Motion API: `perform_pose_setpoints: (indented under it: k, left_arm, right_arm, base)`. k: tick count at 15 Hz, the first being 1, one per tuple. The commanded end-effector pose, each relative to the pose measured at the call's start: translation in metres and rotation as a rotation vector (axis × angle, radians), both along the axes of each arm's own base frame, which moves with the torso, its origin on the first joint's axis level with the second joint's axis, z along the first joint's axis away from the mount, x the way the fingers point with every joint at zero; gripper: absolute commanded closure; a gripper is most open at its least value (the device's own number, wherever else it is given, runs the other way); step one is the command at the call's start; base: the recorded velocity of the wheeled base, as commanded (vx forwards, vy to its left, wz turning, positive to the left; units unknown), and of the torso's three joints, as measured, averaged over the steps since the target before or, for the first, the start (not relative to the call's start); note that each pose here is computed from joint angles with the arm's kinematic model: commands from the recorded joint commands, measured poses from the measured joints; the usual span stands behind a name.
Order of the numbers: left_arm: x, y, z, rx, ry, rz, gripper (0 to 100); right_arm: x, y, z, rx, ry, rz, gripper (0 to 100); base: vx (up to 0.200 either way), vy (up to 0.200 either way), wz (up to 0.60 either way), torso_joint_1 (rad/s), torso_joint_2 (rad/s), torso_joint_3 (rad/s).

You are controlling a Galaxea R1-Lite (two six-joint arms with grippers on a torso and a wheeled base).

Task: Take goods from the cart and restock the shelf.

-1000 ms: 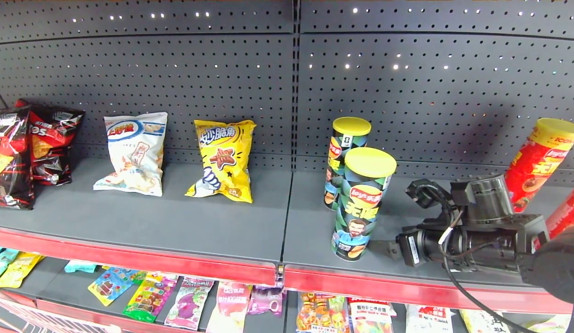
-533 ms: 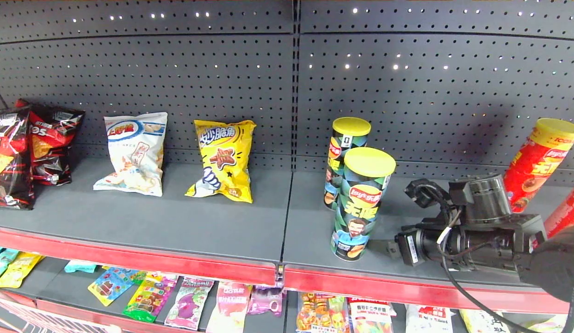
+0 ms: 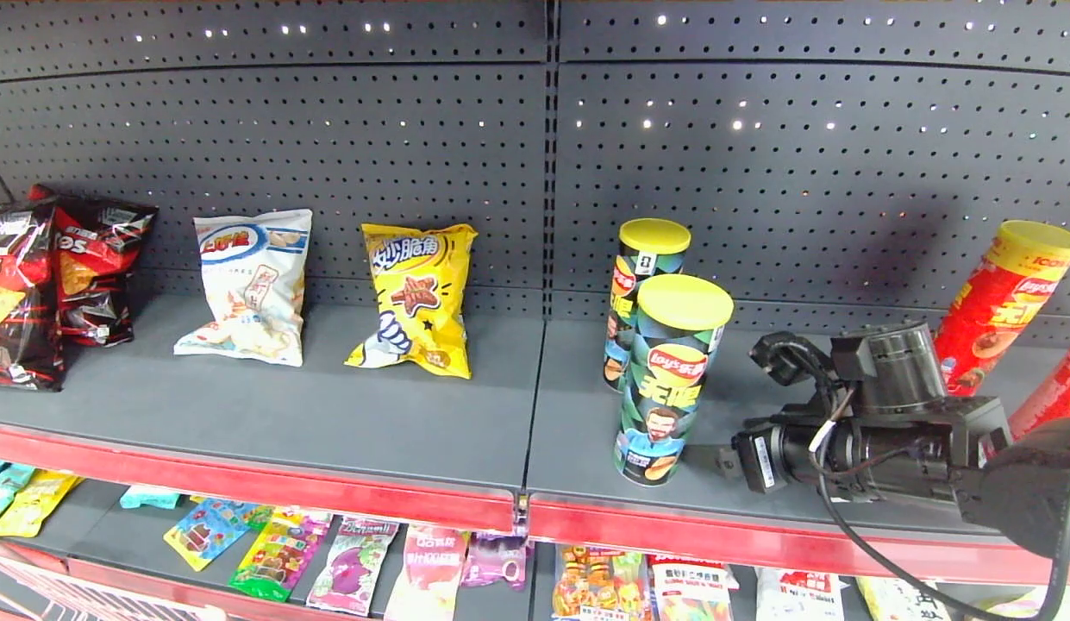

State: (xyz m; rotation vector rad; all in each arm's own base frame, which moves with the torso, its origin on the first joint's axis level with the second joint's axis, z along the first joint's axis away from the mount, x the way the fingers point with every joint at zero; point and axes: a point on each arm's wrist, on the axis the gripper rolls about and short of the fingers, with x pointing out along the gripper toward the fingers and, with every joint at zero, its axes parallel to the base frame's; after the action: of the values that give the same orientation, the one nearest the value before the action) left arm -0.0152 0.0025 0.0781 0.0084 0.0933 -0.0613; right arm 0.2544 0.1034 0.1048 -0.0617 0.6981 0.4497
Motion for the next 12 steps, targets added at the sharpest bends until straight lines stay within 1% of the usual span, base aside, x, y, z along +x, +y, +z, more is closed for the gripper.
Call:
perform_pose_setpoints:
  k: [1, 12]
  left_arm:
    - [0.0002, 0.0000, -0.0004, 0.000, 0.003, 0.000, 0]
    - [0.0001, 0.0000, 0.0000, 0.000, 0.001, 0.000, 0]
  right_arm:
    - [0.0022, 0.0008, -0.0005, 0.001, 0.001, -0.001, 0]
    - [0.0053, 0.0049, -0.0021, -0.001, 0.003, 0.009, 0]
  base:
    - [0.000, 0.000, 0.00, 0.000, 0.00, 0.000]
    - [0.000, 0.000, 0.00, 0.000, 0.00, 0.000]
